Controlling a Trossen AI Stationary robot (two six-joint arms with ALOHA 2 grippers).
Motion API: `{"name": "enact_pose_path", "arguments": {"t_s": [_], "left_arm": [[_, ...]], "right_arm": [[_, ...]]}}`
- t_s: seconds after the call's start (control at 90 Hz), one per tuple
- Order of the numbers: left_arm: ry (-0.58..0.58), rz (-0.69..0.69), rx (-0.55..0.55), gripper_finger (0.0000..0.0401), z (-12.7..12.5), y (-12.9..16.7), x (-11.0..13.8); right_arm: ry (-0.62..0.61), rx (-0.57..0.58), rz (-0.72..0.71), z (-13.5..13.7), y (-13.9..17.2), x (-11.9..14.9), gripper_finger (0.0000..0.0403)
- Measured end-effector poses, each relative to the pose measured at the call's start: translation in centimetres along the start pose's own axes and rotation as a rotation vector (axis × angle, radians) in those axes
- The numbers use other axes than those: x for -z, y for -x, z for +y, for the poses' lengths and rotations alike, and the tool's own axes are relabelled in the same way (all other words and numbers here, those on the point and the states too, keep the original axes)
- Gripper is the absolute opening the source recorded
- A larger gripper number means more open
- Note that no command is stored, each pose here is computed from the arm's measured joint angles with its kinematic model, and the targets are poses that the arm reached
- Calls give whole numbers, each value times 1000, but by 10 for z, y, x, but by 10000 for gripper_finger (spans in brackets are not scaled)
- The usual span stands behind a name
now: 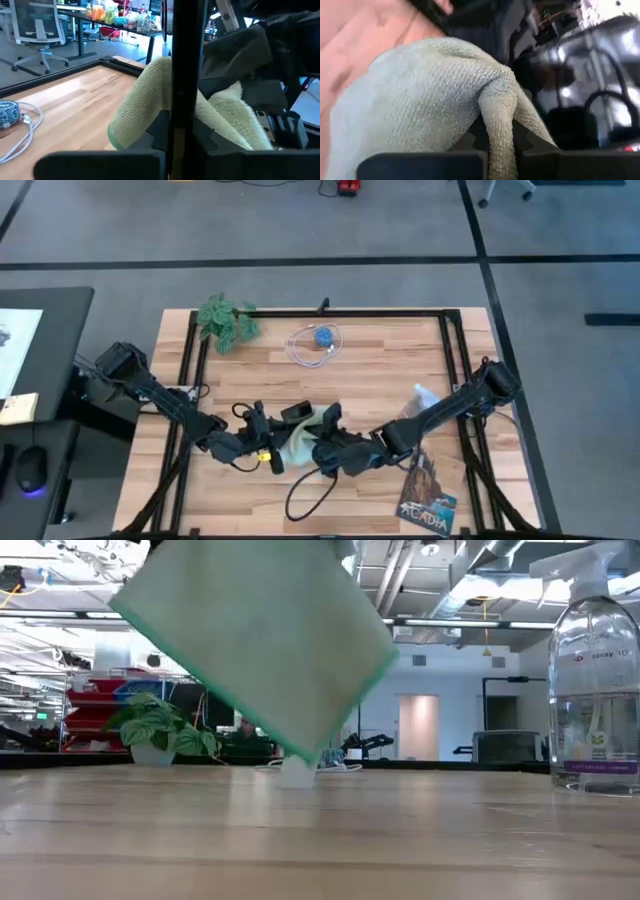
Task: Apply microfiber cloth
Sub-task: Wipe the front of the phone with the light green microfiber cloth
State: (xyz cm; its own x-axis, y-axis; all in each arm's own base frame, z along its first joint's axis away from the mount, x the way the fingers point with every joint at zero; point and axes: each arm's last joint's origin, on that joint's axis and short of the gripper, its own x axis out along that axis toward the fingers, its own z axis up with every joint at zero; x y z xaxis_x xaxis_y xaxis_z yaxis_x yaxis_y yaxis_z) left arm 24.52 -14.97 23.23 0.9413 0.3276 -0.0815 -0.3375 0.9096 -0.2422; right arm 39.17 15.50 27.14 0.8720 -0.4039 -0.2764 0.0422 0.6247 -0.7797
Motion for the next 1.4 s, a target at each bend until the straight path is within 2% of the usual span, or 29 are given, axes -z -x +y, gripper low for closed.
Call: {"name": "enact_pose_path", "arguments": {"t_s": [0.133,0.244,0.333,0.511,0.656,0.978,1.133,1.256,1.4], "left_arm": [[9,5,25,7,-1,0,-1],[-1,11,15,7,-1,-1,0],[-13,19,16,7,-1,0,2],[-31,21,-2,7,-1,1,4],[-22,18,-11,7,-1,1,4],[1,18,-6,7,-1,2,3],[-11,33,16,7,-2,2,4],[-36,48,28,7,-2,2,7],[-51,47,11,7,-1,2,8]], "right_arm": [[-57,26,-106,-10,-4,-8,1],[-72,22,-99,-14,-8,-5,1],[-77,11,-55,-11,-8,-2,1],[-13,79,127,0,0,8,1],[27,190,194,2,7,8,1],[-61,358,60,-30,11,-17,1],[-92,306,-52,-33,12,-22,1],[-109,191,-132,-24,8,-22,1],[-71,111,-106,-2,-4,-15,1]]}}
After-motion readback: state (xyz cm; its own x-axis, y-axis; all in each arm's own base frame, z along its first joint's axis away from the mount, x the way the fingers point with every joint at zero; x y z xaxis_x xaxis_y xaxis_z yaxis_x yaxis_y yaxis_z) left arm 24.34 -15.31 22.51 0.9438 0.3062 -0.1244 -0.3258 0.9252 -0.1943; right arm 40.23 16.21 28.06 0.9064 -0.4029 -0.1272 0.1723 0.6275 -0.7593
